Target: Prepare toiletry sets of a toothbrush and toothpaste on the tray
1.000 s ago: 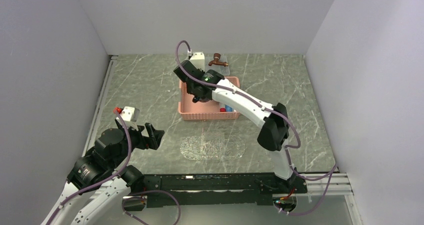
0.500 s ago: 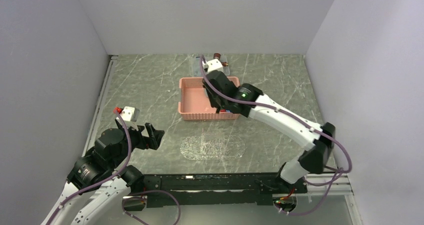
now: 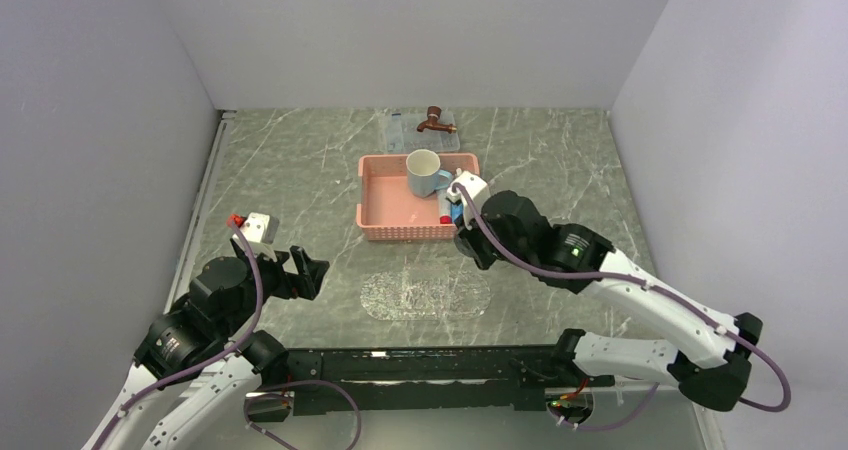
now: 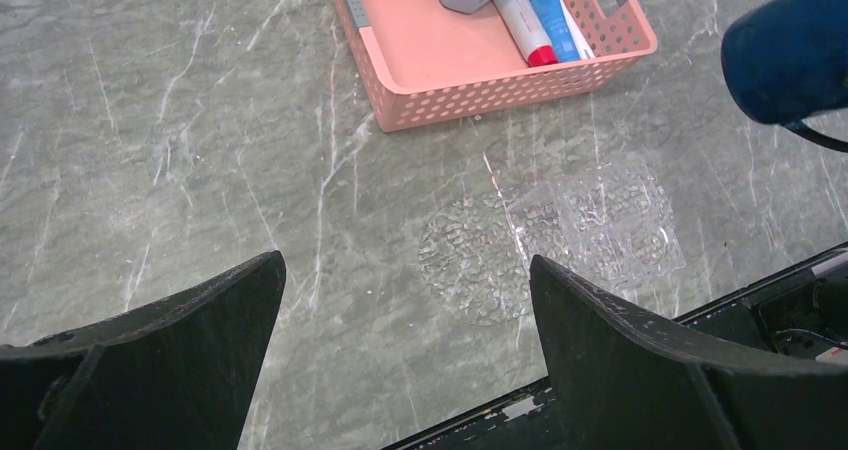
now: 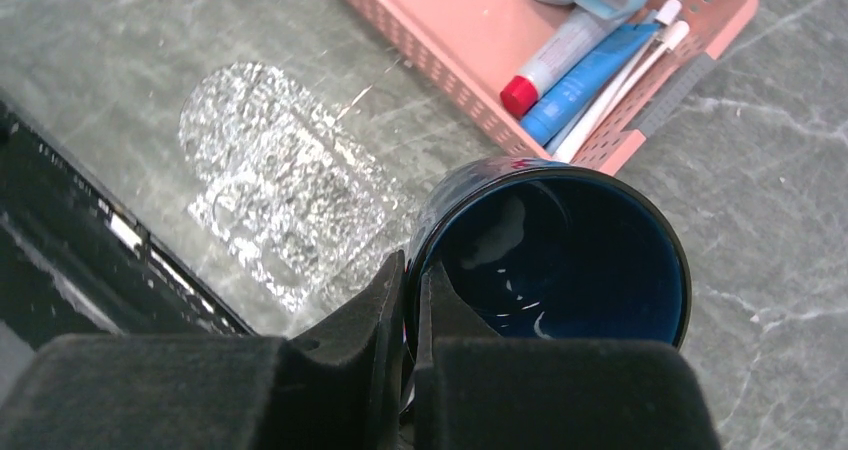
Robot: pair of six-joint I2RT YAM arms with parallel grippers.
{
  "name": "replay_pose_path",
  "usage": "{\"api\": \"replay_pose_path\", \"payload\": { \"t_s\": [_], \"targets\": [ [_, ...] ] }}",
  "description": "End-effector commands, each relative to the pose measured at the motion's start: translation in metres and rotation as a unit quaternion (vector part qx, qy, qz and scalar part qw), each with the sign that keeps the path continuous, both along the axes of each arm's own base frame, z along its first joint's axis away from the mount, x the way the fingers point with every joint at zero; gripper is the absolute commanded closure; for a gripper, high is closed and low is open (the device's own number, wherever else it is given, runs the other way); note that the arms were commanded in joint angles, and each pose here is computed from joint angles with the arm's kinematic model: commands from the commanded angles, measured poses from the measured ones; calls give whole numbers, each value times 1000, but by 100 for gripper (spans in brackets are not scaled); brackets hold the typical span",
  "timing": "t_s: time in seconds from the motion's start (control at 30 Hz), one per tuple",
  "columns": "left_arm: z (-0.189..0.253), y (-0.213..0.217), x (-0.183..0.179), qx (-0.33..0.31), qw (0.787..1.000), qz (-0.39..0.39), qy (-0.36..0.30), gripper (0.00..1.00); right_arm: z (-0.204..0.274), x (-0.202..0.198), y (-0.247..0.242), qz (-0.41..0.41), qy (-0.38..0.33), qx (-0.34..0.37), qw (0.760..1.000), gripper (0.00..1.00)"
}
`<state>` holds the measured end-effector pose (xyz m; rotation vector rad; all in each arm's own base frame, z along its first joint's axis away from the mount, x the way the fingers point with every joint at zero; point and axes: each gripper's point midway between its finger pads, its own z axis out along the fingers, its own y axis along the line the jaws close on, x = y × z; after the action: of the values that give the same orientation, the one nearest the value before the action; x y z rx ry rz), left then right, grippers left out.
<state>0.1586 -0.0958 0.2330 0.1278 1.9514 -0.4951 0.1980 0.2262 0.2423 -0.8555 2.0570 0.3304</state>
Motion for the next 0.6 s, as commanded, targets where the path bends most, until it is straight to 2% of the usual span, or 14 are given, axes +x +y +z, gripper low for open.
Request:
{"api": "replay_pose_path", "payload": {
  "t_s": [0.0,0.3,0.57],
  "targets": [
    [7,-3,2,-7,1000,-5,-14,1,15,-12,6,88,-51,14,995,100],
    [8,-2,1,-9,1000,-5,-17,1,-36,-37,3,200,-15,-63,978,100],
    [10,-2,0,-12,1000,-6,-21,1,-69,-48,-9,232,4,-97,968,100]
  ]
}}
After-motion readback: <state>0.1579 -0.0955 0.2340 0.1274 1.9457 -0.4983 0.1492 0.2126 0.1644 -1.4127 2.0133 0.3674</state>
